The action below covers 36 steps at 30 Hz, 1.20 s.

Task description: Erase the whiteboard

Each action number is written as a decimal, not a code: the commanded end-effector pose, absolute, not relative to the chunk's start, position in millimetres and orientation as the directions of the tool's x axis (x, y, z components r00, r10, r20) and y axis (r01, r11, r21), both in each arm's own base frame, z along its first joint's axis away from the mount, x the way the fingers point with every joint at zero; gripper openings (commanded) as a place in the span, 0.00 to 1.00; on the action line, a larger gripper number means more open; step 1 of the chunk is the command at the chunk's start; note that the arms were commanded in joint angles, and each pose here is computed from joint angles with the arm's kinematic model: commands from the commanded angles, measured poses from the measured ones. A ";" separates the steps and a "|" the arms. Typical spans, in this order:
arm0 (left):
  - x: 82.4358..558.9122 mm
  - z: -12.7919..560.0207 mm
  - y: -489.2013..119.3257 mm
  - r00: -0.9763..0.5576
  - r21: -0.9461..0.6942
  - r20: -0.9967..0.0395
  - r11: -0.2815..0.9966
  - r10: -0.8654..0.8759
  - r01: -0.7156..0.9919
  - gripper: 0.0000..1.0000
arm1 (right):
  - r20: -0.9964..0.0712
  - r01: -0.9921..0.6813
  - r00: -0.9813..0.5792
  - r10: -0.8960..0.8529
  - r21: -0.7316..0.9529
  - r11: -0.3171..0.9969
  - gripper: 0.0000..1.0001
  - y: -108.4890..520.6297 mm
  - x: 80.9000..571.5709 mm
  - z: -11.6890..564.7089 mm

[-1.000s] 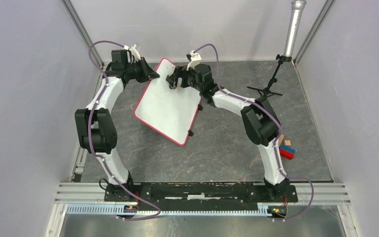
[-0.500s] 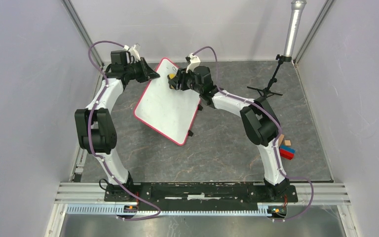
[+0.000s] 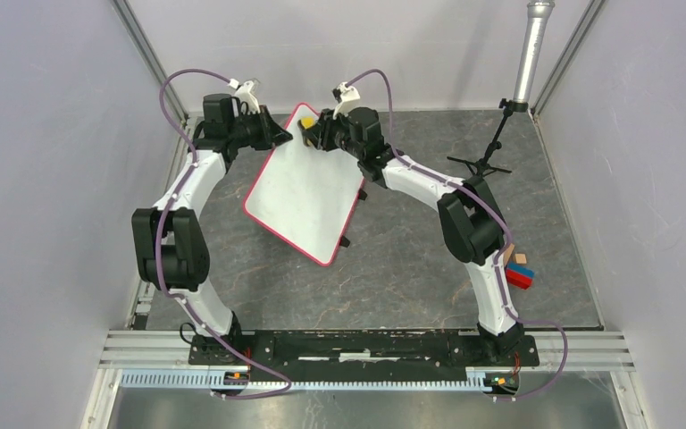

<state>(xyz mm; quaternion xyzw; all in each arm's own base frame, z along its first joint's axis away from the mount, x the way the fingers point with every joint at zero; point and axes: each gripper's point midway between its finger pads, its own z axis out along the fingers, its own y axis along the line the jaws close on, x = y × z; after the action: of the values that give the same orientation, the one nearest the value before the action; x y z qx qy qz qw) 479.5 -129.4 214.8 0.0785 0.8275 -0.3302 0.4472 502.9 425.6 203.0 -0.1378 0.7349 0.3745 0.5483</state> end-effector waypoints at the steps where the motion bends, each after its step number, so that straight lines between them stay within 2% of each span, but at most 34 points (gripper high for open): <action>1: 468.8 224.6 -140.4 -0.480 -0.319 -0.877 0.762 -0.013 0.564 0.02 | -0.933 -0.645 -0.268 0.242 0.360 0.674 0.22 424.3 516.3 249.1; 12: 463.6 225.2 -143.4 -0.453 -0.264 -0.891 0.774 0.033 0.576 0.02 | -0.888 -0.588 -0.393 0.240 0.443 0.677 0.23 401.8 551.4 191.6; 20: 463.8 232.8 -146.9 -0.460 -0.292 -0.888 0.763 0.008 0.577 0.02 | -0.841 -0.516 -0.517 0.159 0.455 0.726 0.22 373.1 533.1 116.1; 26: 459.7 240.4 -155.4 -0.450 -0.296 -0.893 0.746 0.006 0.596 0.02 | -0.865 -0.530 -0.482 0.137 0.413 0.741 0.22 369.6 521.0 133.2; 32: 457.7 240.1 -159.7 -0.448 -0.290 -0.894 0.743 0.015 0.604 0.02 | -0.934 -0.664 -0.342 0.101 0.317 0.678 0.23 410.5 513.9 196.9; 36: 457.1 241.1 -160.4 -0.444 -0.285 -0.896 0.740 0.020 0.609 0.02 | -0.946 -0.727 -0.311 0.093 0.299 0.618 0.22 433.8 511.9 221.1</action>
<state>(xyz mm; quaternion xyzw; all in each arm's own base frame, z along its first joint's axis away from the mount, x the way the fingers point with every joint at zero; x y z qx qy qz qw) 469.3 -132.6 220.1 0.1054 0.8285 -0.2949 0.4643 537.6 380.1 168.2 -0.1462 0.7677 0.3279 0.5308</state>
